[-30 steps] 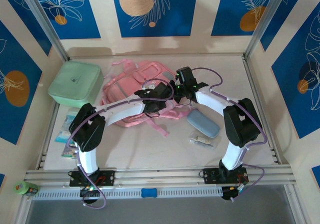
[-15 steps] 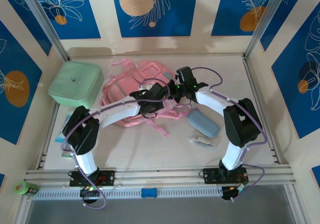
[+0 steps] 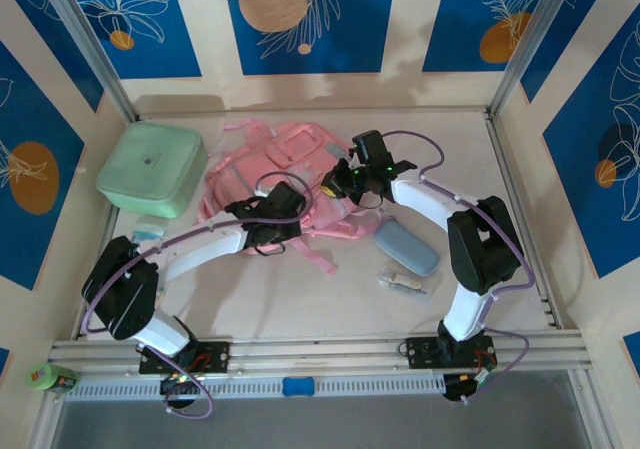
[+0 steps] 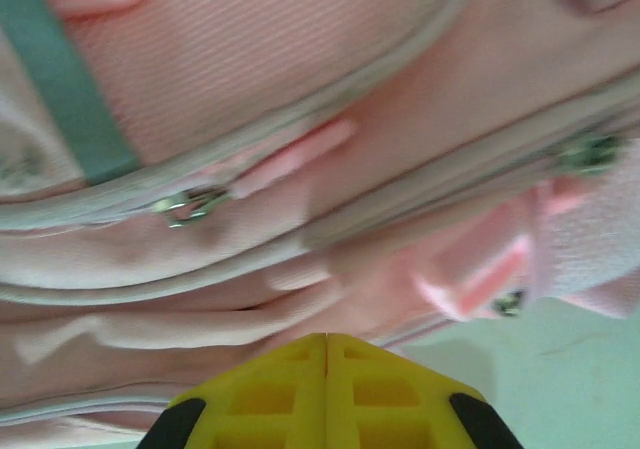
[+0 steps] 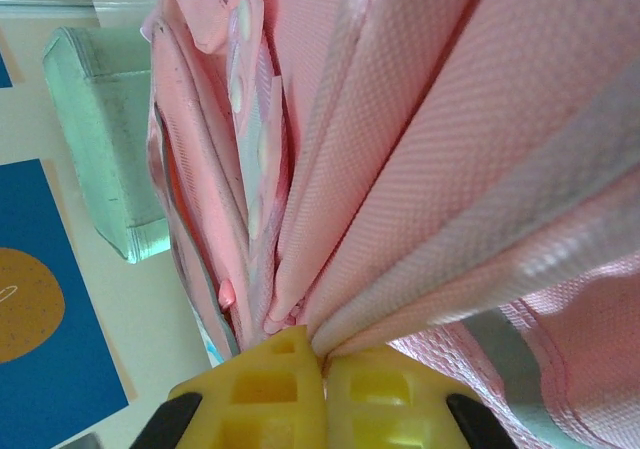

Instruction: Pack the student bag

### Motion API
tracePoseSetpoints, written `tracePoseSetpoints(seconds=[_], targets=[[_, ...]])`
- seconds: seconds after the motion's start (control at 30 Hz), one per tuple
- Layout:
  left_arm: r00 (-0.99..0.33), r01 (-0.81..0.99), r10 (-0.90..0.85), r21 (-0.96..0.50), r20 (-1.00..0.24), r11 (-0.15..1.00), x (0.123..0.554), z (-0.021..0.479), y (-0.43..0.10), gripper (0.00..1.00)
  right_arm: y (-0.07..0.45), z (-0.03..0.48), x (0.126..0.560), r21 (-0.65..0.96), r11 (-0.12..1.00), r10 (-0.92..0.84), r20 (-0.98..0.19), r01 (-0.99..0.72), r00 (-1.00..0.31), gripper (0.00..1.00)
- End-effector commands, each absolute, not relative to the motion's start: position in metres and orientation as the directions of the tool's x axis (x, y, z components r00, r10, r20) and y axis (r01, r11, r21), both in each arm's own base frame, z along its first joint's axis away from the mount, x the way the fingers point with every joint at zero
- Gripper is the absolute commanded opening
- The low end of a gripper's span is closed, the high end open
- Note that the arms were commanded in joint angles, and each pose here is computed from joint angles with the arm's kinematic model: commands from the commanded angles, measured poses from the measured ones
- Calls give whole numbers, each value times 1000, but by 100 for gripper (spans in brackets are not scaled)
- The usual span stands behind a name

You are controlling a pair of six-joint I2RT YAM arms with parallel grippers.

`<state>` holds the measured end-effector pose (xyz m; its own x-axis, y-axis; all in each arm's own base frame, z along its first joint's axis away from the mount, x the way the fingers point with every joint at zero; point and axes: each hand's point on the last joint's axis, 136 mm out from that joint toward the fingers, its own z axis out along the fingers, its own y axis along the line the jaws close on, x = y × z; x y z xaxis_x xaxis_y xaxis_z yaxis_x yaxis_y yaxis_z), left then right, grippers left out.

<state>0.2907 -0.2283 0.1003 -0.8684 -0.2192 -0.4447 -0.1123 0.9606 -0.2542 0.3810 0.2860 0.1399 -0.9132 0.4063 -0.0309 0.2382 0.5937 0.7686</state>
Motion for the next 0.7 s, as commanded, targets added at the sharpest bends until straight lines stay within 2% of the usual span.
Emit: tracePoseSetpoints(seconds=[0.0, 0.27, 0.37, 0.5, 0.63, 0.67], targets=[[-883, -85, -170, -206, -437, 975, 286, 98, -213, 0, 299, 168, 385, 814, 562, 355, -78, 147, -931, 0], [-878, -5, -103, -206, -467, 979, 299, 99, -223, 0, 303, 172, 384, 811, 571, 344, -93, 129, -934, 0], [-882, 10, -108, -246, -459, 969, 302, 111, -235, 6, 303, 170, 383, 807, 575, 344, -91, 133, -935, 0], [-861, -6, -182, -349, -475, 937, 303, 136, -260, 20, 305, 170, 382, 817, 557, 353, -75, 145, -933, 0], [-843, -31, -212, -350, -494, 936, 308, 143, -277, 36, 307, 173, 382, 819, 555, 356, -78, 144, -931, 0], [-846, -40, -210, -335, -490, 941, 309, 141, -279, 38, 308, 174, 382, 819, 556, 355, -78, 143, -931, 0]])
